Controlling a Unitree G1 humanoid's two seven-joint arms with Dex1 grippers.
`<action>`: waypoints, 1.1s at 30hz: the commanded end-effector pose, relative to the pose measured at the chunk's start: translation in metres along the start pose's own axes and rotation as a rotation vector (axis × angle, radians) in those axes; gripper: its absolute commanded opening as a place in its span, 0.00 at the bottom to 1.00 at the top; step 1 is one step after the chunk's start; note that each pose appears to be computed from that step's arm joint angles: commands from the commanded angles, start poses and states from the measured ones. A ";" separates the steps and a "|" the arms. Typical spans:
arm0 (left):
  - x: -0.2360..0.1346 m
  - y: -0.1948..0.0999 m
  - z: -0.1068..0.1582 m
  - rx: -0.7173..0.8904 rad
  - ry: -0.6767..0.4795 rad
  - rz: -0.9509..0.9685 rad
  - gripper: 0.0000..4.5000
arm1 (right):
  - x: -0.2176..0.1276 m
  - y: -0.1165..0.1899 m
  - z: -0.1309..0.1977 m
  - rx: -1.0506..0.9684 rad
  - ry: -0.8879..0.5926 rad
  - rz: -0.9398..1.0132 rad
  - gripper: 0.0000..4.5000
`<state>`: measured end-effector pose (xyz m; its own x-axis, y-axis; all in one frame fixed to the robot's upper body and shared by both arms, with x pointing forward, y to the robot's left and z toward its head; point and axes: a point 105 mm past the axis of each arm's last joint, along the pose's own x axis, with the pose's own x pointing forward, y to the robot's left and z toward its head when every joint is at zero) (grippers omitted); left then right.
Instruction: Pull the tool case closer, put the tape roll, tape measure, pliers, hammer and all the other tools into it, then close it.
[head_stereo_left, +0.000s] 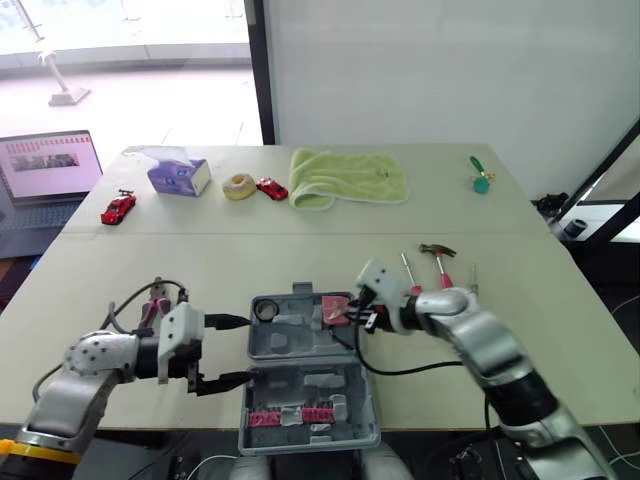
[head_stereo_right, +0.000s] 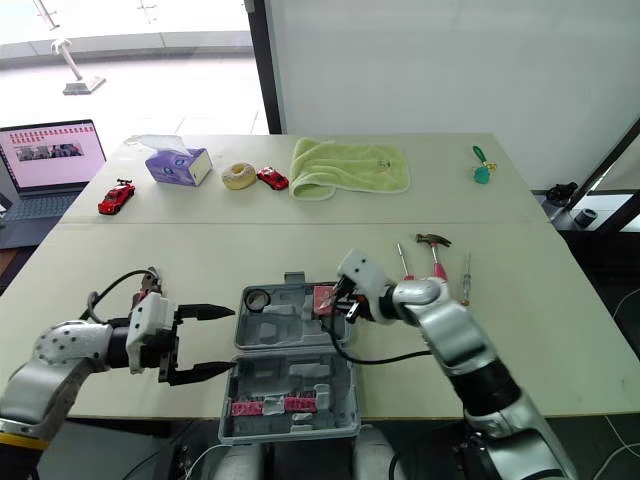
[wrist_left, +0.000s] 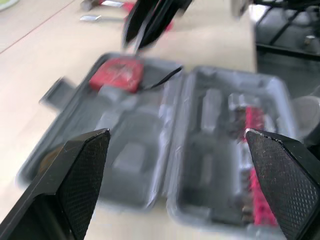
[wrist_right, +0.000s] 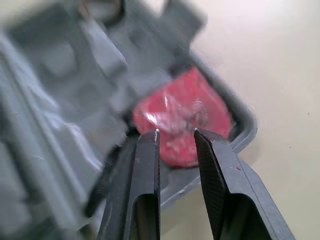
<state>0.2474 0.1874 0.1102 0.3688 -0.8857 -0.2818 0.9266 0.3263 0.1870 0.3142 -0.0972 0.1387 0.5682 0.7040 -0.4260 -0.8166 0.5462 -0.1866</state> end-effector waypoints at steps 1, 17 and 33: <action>-0.027 0.011 -0.002 0.004 0.020 0.102 1.00 | -0.042 -0.001 0.012 -0.069 -0.076 -0.052 0.26; -0.202 0.038 -0.095 -0.174 0.404 0.602 1.00 | -0.240 -0.005 -0.145 0.201 0.133 -0.509 0.98; -0.193 0.038 -0.097 -0.177 0.381 0.566 1.00 | -0.240 -0.010 -0.149 0.179 0.079 -0.552 0.98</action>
<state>0.2170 0.4016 0.0725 0.7504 -0.4067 -0.5211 0.5840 0.7772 0.2343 0.1656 -0.3449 0.0985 0.8742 0.2476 -0.4178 -0.3653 0.9021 -0.2298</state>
